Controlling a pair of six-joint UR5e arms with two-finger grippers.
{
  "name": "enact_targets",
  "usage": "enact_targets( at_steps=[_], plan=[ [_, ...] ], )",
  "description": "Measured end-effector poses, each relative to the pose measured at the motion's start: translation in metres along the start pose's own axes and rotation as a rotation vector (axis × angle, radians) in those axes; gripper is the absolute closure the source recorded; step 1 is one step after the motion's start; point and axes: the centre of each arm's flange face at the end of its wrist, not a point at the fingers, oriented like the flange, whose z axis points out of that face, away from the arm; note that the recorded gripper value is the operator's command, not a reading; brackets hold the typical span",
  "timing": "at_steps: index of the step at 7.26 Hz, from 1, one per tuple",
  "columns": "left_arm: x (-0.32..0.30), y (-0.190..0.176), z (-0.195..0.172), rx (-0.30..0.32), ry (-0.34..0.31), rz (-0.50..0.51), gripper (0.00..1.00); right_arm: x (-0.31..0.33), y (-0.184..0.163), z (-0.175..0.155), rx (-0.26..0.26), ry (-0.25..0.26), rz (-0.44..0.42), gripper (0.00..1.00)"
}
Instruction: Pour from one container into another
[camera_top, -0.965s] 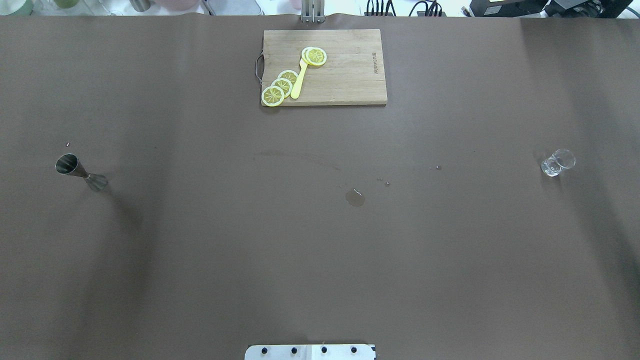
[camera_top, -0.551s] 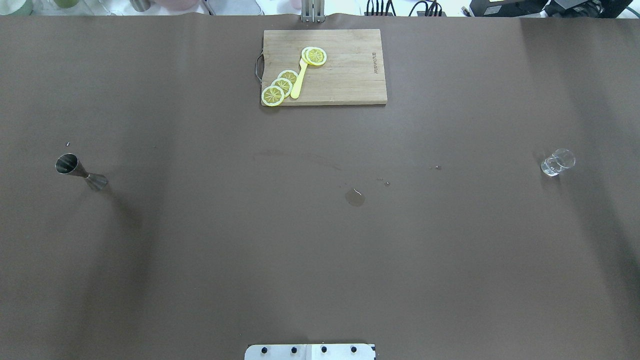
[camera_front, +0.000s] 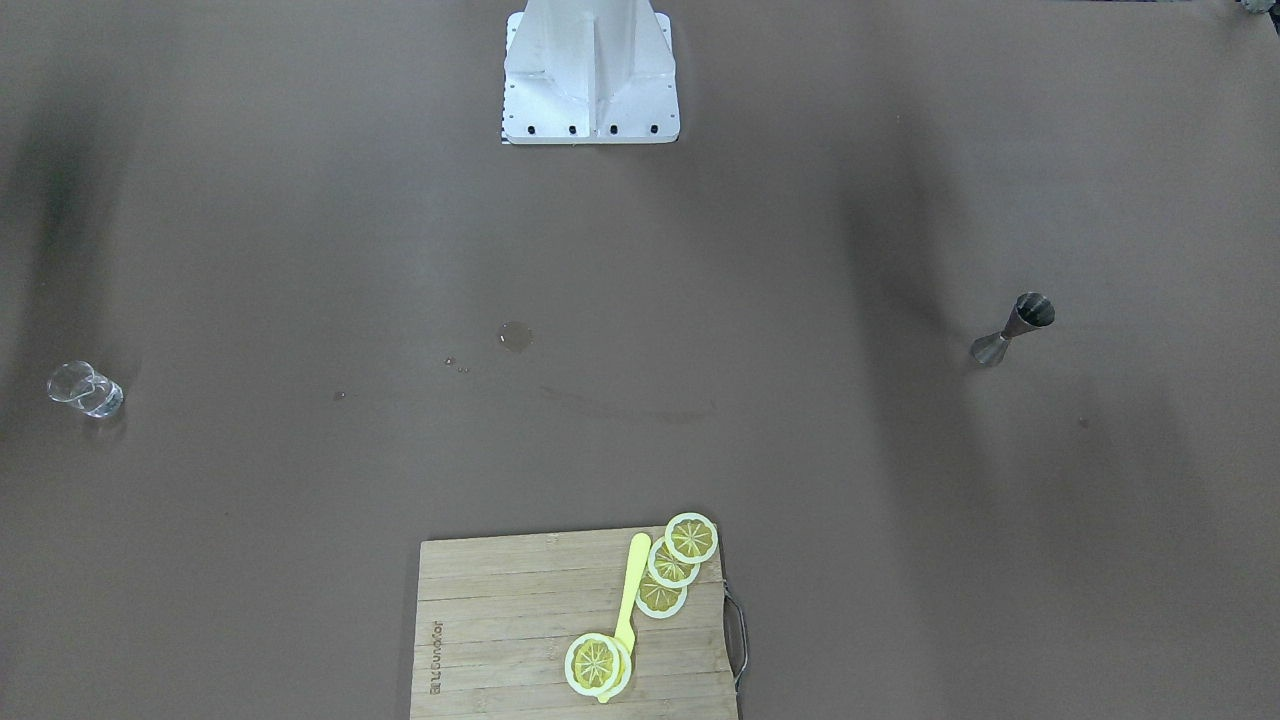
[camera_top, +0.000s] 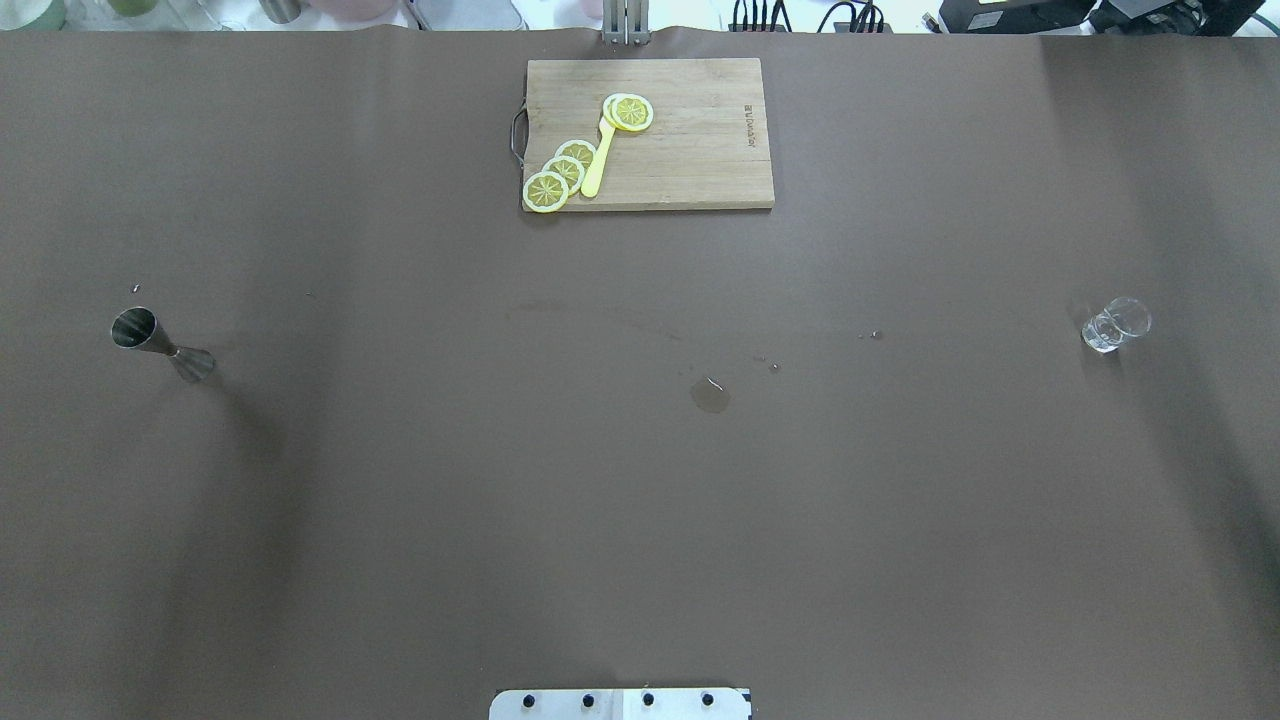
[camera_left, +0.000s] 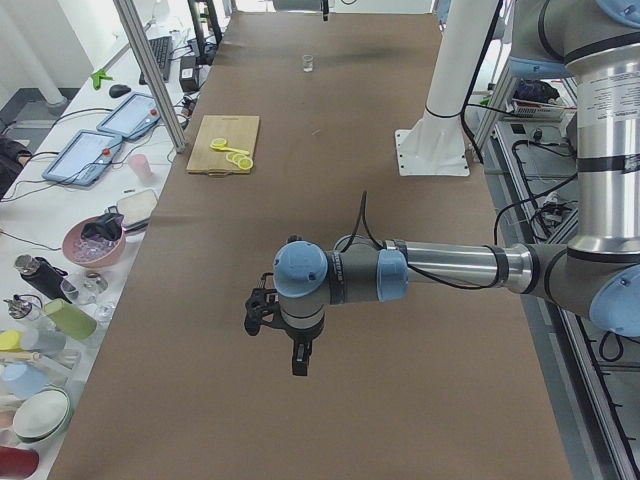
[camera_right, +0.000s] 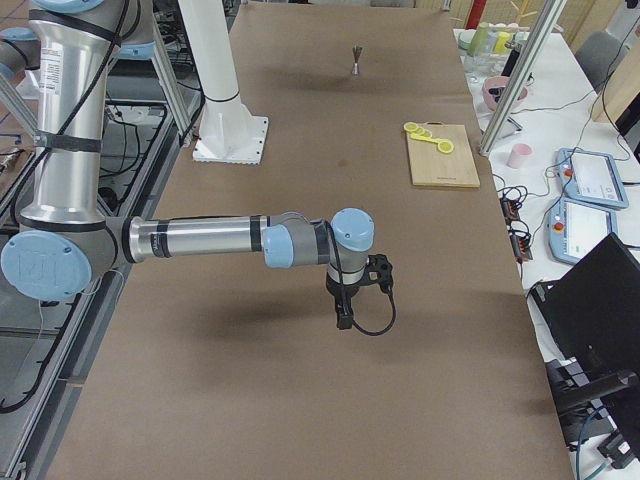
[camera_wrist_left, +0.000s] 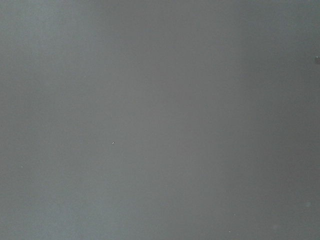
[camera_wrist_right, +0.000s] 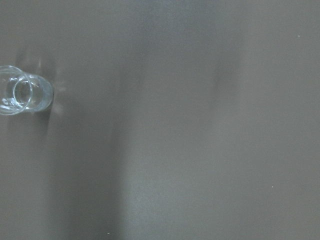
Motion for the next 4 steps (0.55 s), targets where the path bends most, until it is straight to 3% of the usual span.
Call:
enact_targets(
  at_steps=[4],
  plan=[
    [0.0, -0.0005, 0.0, 0.004, 0.0, 0.002, 0.01, -0.0016, -0.0016, -0.0023, 0.006, 0.0, -0.005, 0.0]
  ],
)
